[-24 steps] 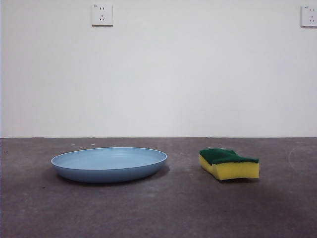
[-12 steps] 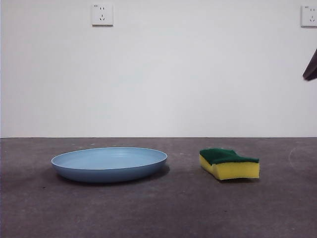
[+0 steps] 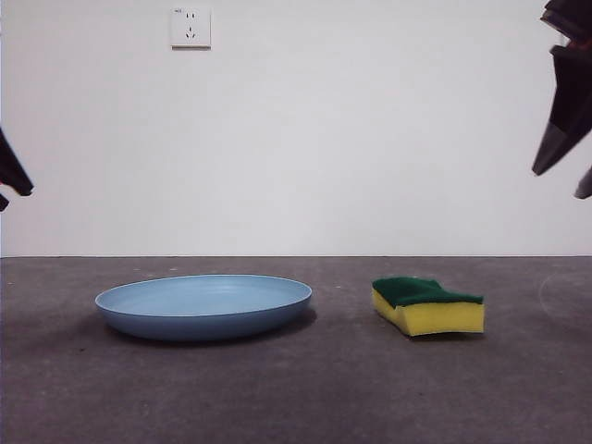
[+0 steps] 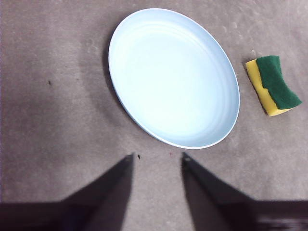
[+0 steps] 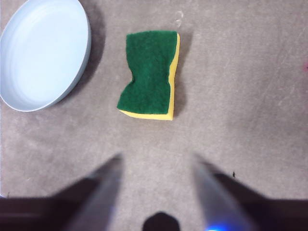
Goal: Pick up the plate,pick up the cloth,clean the plate with the cloth
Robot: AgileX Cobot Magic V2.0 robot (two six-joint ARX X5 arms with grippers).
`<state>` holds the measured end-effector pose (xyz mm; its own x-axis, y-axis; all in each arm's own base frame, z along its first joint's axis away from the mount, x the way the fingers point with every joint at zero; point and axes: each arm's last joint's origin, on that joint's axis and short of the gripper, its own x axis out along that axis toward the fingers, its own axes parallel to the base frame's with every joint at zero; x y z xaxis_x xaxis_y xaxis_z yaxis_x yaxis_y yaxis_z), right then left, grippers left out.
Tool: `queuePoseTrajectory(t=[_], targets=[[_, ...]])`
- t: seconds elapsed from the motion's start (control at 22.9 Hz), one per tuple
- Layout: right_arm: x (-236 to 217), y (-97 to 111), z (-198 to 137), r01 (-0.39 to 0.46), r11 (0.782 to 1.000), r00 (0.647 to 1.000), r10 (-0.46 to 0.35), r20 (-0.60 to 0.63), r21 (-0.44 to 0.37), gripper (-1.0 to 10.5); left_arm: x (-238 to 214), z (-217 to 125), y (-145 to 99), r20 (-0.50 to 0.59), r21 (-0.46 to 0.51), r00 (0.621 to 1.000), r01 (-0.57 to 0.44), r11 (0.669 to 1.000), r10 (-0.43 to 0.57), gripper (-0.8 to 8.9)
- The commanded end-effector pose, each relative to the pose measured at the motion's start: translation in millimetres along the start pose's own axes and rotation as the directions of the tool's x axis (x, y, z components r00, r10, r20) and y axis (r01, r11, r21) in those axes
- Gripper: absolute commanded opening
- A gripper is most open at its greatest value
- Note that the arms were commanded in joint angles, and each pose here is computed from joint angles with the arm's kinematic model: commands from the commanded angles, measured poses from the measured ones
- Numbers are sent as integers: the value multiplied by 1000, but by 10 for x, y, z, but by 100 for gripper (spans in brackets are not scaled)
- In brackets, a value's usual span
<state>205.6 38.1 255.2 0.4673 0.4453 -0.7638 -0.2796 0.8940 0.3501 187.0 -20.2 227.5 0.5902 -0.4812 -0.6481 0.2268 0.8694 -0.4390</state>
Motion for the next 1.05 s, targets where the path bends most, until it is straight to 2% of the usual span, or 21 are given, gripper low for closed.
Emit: queuePoseTrajectory(t=[0.04,0.22,0.57,0.66,0.88,1.05], targets=[[-12,13,23,-5,1000,1000,5,8,-14,383,43,33,10,18,9,1000,4,1000,-4,346],[3,55,18,-17,1000,1000,17,1,-24,382,189,198,60,3,-24,1000,-2,1000,2,346],[17,94,5,-28,999,1000,28,-14,-17,382,790,602,176,-143,-40,987,-83,996,77,346],[21,104,-5,-30,999,999,30,-24,-14,381,968,632,188,-187,-40,980,-84,996,75,345],[20,103,-32,-28,1000,998,28,-50,-3,379,1321,609,232,-237,-12,959,-162,987,154,345],[15,104,-33,-28,1000,998,28,-48,-1,379,1493,521,299,-284,-21,946,-168,986,155,345]])
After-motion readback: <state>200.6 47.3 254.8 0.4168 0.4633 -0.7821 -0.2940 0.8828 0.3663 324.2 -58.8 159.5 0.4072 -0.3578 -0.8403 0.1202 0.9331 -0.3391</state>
